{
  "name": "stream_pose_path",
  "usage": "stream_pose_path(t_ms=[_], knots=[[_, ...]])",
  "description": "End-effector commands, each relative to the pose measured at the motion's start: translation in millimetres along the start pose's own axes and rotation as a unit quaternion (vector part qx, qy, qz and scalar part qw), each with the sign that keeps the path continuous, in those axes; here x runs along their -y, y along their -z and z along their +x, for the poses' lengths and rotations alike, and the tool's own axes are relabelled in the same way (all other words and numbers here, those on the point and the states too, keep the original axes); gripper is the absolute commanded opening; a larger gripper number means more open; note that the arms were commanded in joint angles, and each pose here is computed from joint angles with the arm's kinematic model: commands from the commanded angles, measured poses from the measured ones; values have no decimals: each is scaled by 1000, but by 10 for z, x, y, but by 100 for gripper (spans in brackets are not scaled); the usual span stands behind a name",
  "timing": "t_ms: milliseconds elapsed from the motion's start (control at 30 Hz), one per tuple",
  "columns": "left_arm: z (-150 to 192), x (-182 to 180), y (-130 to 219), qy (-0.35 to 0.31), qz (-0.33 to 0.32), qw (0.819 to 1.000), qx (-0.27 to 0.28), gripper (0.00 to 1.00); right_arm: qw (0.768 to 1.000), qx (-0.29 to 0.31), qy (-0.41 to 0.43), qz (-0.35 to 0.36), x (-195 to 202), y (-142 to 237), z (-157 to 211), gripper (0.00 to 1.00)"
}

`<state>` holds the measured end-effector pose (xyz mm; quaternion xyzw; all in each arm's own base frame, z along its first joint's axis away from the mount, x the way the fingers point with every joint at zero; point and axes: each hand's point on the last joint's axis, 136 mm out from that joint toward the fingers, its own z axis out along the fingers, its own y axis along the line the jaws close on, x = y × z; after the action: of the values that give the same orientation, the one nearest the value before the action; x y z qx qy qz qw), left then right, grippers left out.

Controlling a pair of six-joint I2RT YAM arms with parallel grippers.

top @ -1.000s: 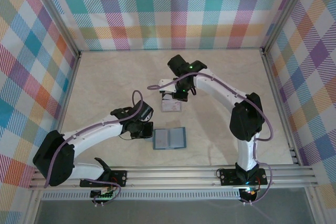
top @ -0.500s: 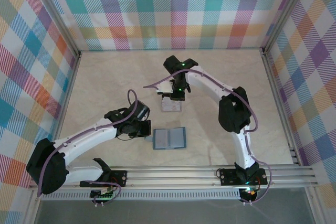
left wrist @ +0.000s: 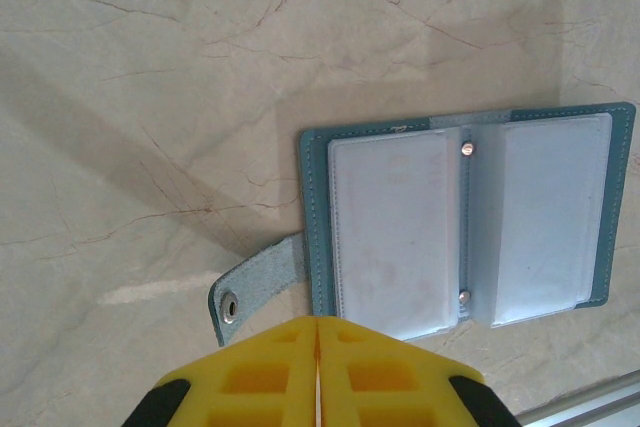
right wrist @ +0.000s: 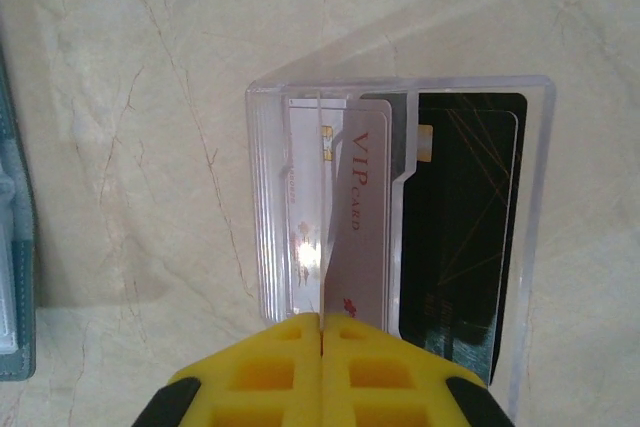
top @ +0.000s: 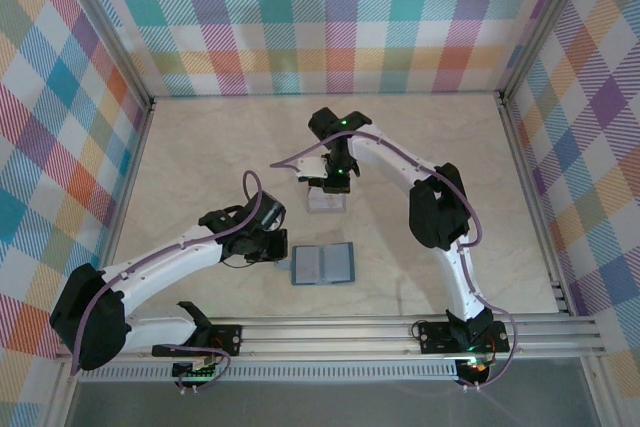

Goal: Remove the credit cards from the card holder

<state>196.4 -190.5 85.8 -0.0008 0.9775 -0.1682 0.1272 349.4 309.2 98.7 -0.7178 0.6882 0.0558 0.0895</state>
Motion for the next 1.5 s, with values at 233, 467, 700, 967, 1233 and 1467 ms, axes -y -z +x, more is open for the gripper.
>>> stream_pose_path(t_ms=[233, 467, 700, 967, 1233, 1467], knots=[[47, -110, 60, -4, -20, 1000, -7, 9, 1000, 5, -7, -29, -104, 6, -46, 5], [73, -135, 66, -1, -22, 1000, -7, 9, 999, -10, -13, -40, -144, -103, -1, 5], [63, -101, 74, -4, -17, 1000, -9, 9, 998, -14, -22, -53, -230, -114, 11, 13], [44, -99, 57, -12, -21, 1000, -10, 11, 997, -13, -27, 68, 204, -33, 7, 32], [20, -75, 61, -14, -19, 1000, -9, 11, 993, 50, -52, 93, 161, 360, -161, 33], [23, 26, -51, 1, 4, 1000, -28, 12, 958, 159, -235, 39, -156, 753, -401, 32]])
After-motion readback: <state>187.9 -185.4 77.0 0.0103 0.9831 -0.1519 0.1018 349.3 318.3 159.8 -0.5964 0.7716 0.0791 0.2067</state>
